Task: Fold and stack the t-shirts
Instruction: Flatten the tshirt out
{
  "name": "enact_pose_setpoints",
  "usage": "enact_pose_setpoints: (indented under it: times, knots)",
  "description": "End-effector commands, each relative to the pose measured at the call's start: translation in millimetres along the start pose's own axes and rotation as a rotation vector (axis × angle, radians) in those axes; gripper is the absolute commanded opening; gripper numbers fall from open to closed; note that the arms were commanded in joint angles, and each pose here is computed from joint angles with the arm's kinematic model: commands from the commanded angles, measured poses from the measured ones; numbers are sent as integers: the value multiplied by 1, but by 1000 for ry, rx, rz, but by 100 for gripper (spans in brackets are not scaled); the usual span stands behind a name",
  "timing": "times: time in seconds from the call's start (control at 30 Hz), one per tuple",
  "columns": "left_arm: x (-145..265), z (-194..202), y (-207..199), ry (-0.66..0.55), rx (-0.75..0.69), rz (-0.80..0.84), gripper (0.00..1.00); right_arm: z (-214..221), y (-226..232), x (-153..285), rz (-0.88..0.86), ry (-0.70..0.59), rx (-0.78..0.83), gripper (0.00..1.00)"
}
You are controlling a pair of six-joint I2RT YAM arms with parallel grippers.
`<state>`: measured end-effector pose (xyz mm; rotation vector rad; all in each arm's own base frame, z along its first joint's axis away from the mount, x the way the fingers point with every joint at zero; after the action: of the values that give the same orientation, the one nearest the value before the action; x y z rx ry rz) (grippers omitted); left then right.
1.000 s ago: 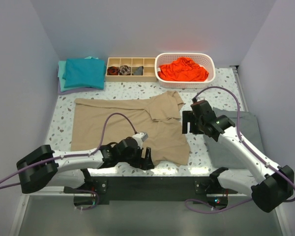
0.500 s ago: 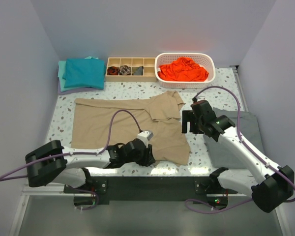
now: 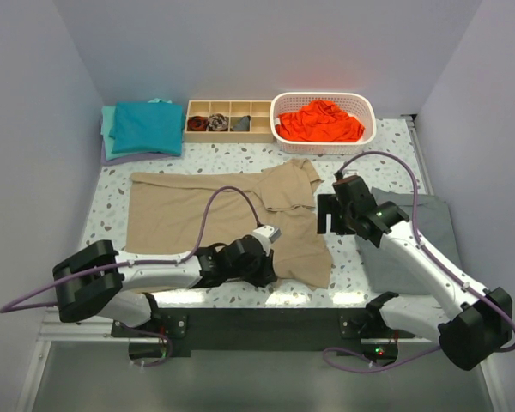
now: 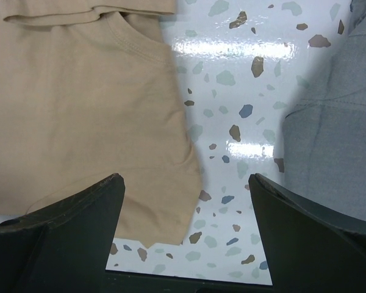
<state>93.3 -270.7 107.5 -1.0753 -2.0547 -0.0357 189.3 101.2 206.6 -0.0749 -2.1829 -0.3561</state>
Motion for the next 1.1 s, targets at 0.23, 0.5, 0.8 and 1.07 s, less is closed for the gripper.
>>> enact_pose_setpoints:
  times: [0.23, 0.5, 0.8, 1.07]
  knots:
    - [35, -9, -23, 288, -179, 244, 2, 13, -5, -4, 2, 64, 24, 86]
    - [61, -8, 4, 375, -106, 175, 0, 12, -1, -11, -3, 79, 24, 86]
    - [70, -36, 37, 312, -107, -200, 79, 4, 3, -23, 16, 24, 22, 86]
    - [88, -102, 80, -68, -34, -592, 91, -27, 33, -58, -112, 22, -37, 83]
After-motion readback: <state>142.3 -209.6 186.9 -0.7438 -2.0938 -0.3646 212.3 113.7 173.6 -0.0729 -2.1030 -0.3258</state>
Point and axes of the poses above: each gripper's point midway between its finger pads, its own x axis back along the fingers, its own y axis along the line the jaws close on, z = x × y, the point moved 9 cm from there along x, back along the fingers, and after that the axes turned 15 degrees about -x, right-handed, at the moved point
